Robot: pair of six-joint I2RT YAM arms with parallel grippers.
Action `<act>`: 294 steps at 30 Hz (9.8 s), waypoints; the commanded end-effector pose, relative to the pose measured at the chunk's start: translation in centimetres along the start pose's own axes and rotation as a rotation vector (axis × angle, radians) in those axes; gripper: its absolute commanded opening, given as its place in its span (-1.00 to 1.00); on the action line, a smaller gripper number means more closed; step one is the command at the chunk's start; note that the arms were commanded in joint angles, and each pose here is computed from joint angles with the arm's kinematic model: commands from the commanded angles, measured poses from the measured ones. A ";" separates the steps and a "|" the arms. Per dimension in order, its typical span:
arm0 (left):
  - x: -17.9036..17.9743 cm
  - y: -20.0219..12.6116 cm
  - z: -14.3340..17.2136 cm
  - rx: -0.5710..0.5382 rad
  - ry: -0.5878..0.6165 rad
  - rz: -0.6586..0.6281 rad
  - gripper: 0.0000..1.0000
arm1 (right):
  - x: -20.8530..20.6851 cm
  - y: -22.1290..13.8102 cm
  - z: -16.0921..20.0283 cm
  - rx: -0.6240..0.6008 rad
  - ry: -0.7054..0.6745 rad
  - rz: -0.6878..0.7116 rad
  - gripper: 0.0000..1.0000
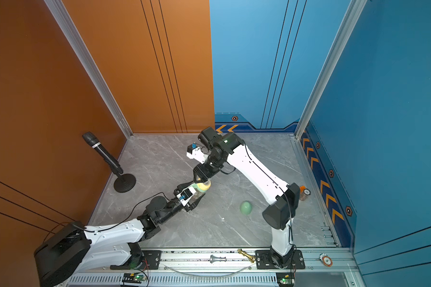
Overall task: Assemble the baby bottles
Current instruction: Screw the nipple onto the baby bottle, then adjust the baby bottle.
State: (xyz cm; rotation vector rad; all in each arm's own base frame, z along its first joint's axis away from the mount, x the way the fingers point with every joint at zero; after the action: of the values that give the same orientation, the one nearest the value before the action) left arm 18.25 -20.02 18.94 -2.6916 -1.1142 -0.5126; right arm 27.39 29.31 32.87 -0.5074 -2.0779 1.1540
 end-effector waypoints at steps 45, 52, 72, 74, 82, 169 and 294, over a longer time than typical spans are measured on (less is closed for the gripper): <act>0.4 -0.1 -4.3 -0.090 -0.372 0.621 -0.95 | 1.3 -5.0 8.2 -0.147 -1.040 -0.232 0.76; 0.5 -0.2 -4.4 -0.094 -0.368 0.617 -0.95 | 1.2 -3.9 7.7 -0.115 -1.017 -0.213 0.44; 0.5 0.6 -3.6 -0.063 0.139 -0.081 -0.98 | -4.5 -0.9 -0.7 -0.074 0.444 0.013 -0.81; -0.2 0.9 -3.6 -0.058 0.207 -0.112 -0.99 | -4.5 -0.4 -1.3 -0.082 0.532 0.005 -0.71; -1.7 1.3 -3.0 -0.074 0.272 -0.188 -0.99 | -4.9 -1.0 -2.0 -0.145 0.685 -0.055 -0.38; 1.0 -2.6 -2.6 -0.155 -0.107 0.074 -1.00 | -0.9 -8.8 -0.1 -0.459 0.063 -0.103 0.28; 5.6 1.6 -12.5 -0.268 -0.595 0.770 0.95 | 3.6 -11.4 15.8 -0.736 -0.456 -0.172 -1.00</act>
State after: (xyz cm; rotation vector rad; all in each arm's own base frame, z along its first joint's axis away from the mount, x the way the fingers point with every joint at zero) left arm 20.12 -20.59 32.10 -3.3123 -0.0880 0.3163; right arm 14.09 16.53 36.90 -0.4898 -2.8278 0.4262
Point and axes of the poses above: each gripper's point midway between its finger pads, its own y axis out along the fingers, its own x axis along the line the jaws close on, z = x × y, the point moved 9 cm from there along -y, back along the fingers, and after that the axes turned 1 degree about -y, right-handed, at the moved point
